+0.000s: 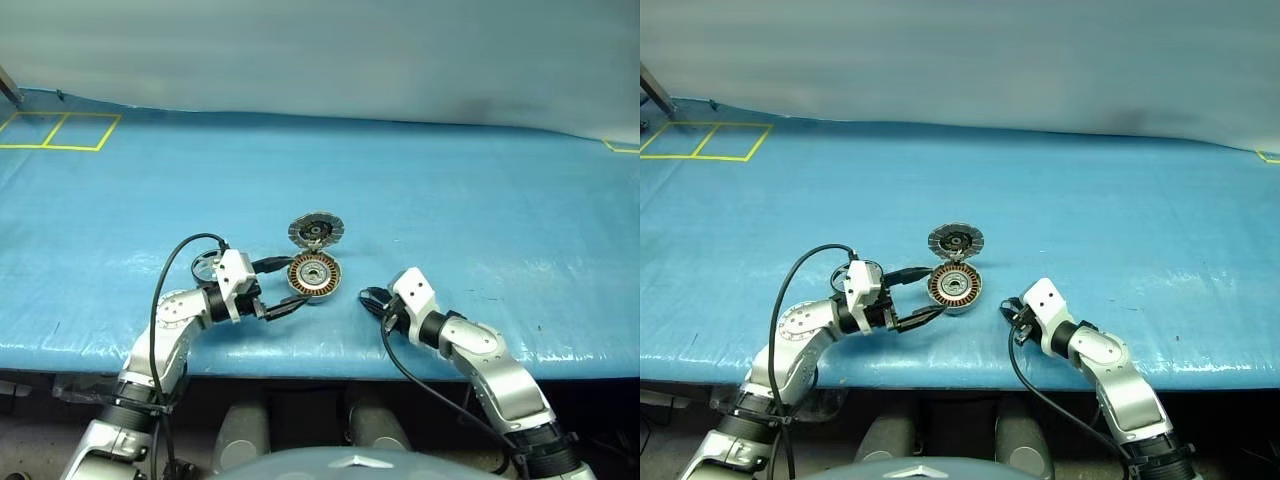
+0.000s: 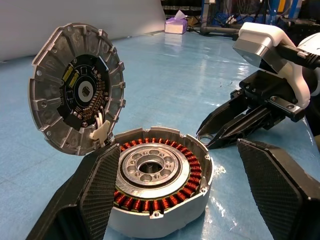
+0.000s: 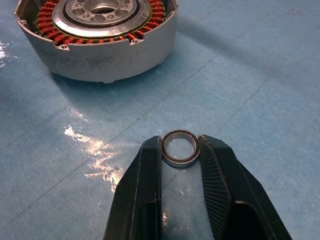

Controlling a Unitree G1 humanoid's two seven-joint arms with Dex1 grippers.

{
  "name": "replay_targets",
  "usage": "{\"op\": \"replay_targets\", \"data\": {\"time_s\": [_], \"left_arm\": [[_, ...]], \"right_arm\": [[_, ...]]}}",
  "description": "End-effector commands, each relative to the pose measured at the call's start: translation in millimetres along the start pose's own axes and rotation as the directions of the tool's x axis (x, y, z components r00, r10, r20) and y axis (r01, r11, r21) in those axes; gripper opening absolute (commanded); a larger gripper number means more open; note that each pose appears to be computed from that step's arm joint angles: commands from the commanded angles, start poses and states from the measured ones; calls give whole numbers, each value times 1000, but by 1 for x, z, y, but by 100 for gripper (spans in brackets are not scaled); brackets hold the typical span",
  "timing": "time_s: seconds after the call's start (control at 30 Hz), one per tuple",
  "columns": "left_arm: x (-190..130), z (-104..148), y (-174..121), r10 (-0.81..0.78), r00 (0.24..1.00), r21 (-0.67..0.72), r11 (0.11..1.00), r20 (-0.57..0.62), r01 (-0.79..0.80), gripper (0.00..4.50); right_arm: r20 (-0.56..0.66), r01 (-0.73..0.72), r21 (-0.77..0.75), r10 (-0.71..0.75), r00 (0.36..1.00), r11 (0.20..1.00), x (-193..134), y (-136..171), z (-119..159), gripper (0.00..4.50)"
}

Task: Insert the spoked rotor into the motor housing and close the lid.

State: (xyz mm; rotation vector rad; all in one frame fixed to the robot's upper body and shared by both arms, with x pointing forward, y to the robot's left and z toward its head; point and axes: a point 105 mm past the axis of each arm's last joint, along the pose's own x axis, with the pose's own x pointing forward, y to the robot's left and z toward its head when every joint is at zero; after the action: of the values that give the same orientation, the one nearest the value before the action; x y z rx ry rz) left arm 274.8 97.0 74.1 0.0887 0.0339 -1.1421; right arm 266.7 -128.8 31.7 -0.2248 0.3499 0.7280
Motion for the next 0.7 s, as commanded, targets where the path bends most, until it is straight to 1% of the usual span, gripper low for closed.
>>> {"op": "replay_targets", "data": {"time_s": [0.03, 0.13, 0.33, 0.7], "left_arm": [[-5, 9, 1, 9, 1000, 36, 999, 14, -9, 409], [-7, 9, 3, 25, 999, 35, 999, 23, -26, 409], [-8, 10, 6, 53, 997, 46, 997, 56, -56, 409], [-11, 0, 8, 86, 996, 67, 994, 21, -87, 409]], "right_arm": [[70, 11, -62, -7, 998, 998, -6, -6, 30, 76], [106, -34, -112, 46, 993, 993, -7, 0, 50, 76], [133, -107, -161, 129, 983, 981, 5, 12, 71, 76], [129, -206, -166, 228, 965, 964, 43, 24, 81, 76]]}}
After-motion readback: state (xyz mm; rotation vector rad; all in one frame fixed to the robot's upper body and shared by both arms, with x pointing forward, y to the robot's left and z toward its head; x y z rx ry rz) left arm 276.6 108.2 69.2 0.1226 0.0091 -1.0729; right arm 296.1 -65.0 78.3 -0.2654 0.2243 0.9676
